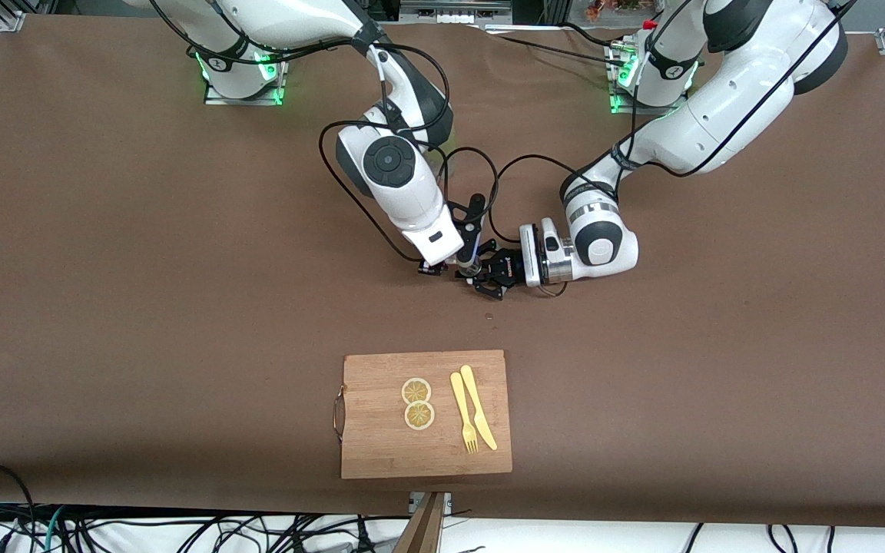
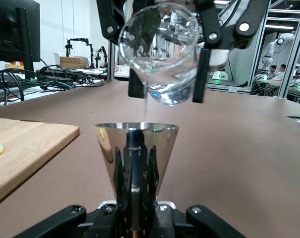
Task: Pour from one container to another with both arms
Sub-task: 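Tilt the beaker with the right gripper, pouring liquid into the jigger, then upright the beaker with the right gripper while the left gripper withdraws the jigger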
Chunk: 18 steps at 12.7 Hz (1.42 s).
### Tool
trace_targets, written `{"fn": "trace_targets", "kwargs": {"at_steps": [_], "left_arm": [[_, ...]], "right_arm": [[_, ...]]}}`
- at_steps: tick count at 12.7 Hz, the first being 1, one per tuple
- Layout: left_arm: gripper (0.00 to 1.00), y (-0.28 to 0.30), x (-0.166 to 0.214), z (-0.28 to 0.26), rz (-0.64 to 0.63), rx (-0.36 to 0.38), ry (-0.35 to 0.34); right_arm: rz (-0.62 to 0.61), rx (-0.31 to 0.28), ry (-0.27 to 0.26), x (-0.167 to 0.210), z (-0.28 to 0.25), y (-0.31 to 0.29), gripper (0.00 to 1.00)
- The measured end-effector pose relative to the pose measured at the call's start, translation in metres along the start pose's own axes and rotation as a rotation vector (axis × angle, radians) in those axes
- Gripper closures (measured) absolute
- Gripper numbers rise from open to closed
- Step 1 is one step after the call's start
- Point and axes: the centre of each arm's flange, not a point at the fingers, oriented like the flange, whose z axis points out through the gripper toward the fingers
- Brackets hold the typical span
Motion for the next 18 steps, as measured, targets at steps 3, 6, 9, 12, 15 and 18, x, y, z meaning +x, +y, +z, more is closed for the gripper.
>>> {"fn": "trace_targets", "kwargs": {"at_steps": [3,6,9,12,15,18], "left_arm": [[0.92,0.0,0.0,0.0,0.0,0.001,-0.001],[0.92,-0.001,0.0,-0.001,0.0,0.001,-0.001],[0.92,-0.002,0.0,-0.001,0.002,0.003,0.0],[0.92,-0.017,0.001,-0.012,0.017,0.031,-0.008],[0.92,-0.061,0.011,-0.059,0.049,0.126,-0.017],[0.92,-0.091,0.032,-0.103,0.085,0.195,-0.009]], "right_arm": [[0.075,0.045,0.048,-0.007,-0.004,0.013,0.51],[0.123,0.106,0.126,-0.018,-0.009,0.032,0.51],[0.121,0.159,0.19,-0.044,-0.013,0.064,0.51],[0.132,0.187,0.222,-0.084,-0.021,0.102,0.51],[0.108,0.281,0.384,-0.151,-0.029,0.137,0.51],[0.028,0.359,0.528,-0.243,-0.028,0.173,0.51]]}}
